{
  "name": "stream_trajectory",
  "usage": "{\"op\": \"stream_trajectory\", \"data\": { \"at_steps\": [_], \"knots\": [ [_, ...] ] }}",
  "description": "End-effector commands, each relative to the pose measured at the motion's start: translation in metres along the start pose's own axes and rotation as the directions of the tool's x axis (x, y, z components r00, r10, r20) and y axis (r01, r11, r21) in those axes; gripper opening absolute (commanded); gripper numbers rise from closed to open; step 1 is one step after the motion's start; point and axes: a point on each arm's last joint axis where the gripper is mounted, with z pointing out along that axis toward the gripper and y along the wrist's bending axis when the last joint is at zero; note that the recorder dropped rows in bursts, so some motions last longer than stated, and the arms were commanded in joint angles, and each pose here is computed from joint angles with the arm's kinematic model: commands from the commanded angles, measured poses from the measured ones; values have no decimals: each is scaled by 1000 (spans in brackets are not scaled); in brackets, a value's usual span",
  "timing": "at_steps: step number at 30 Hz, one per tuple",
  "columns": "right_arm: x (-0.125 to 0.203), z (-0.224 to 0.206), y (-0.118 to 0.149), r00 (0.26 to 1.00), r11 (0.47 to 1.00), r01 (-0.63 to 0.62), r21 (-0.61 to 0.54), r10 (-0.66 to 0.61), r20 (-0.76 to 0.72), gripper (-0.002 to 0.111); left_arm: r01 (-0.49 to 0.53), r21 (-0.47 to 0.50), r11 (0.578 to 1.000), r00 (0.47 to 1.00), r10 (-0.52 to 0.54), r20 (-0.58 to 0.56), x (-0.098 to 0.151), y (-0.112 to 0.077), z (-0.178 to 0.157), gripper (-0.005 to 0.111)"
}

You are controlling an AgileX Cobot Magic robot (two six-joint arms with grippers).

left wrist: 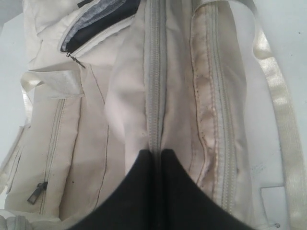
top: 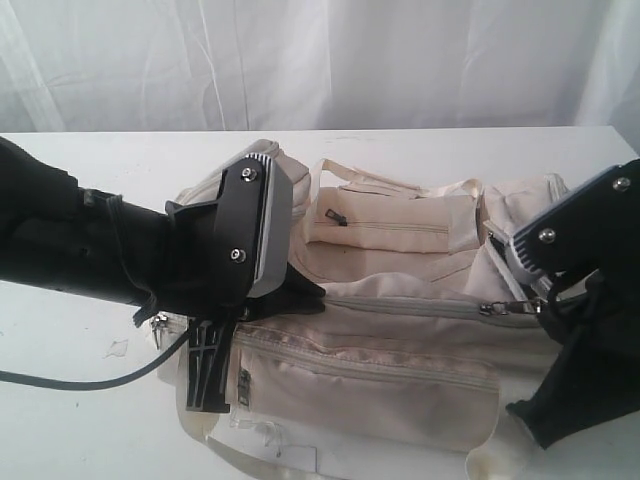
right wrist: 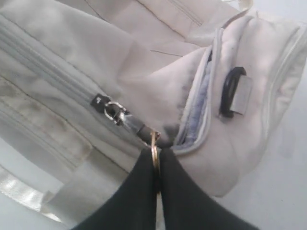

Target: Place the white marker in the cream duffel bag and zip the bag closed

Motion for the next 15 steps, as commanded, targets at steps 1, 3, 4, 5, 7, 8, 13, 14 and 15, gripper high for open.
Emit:
{"op": "stream_trajectory", "data": {
  "at_steps": [1, 3, 4, 5, 7, 8, 13, 14, 15],
  "knots": [
    [6, -3, -12, 998, 993, 38, 115, -32, -47, 0, -21, -2, 1000, 1000, 21, 12, -2, 0, -1, 0],
    [7, -5, -17, 998, 986, 54, 156, -46, -52, 0, -21, -2, 1000, 1000, 21, 12, -2, 0, -1, 0],
    [7, -6, -19, 997, 982, 63, 176, -55, -54, 0, -21, -2, 1000, 1000, 21, 12, -2, 0, -1, 0],
    [8, -8, -22, 997, 979, 68, 194, -59, -52, 0, -21, -2, 1000, 1000, 21, 12, -2, 0, -1, 0],
    [8, -10, -25, 996, 971, 76, 225, -66, -54, 0, -21, -2, 1000, 1000, 21, 12, -2, 0, -1, 0],
    [9, -11, -27, 996, 967, 83, 241, -70, -62, 0, -21, -2, 1000, 1000, 21, 12, -2, 0, -1, 0],
    [10, -17, -37, 994, 941, 109, 321, -96, -57, 0, -21, -2, 1000, 1000, 21, 12, -2, 0, -1, 0],
    [9, -18, -38, 993, 935, 116, 334, -106, -49, 0, -21, -2, 1000, 1000, 21, 12, -2, 0, -1, 0],
    [8, -18, -39, 992, 931, 122, 343, -115, -43, 0, -21, -2, 1000, 1000, 21, 12, -2, 0, -1, 0]
  ]
}}
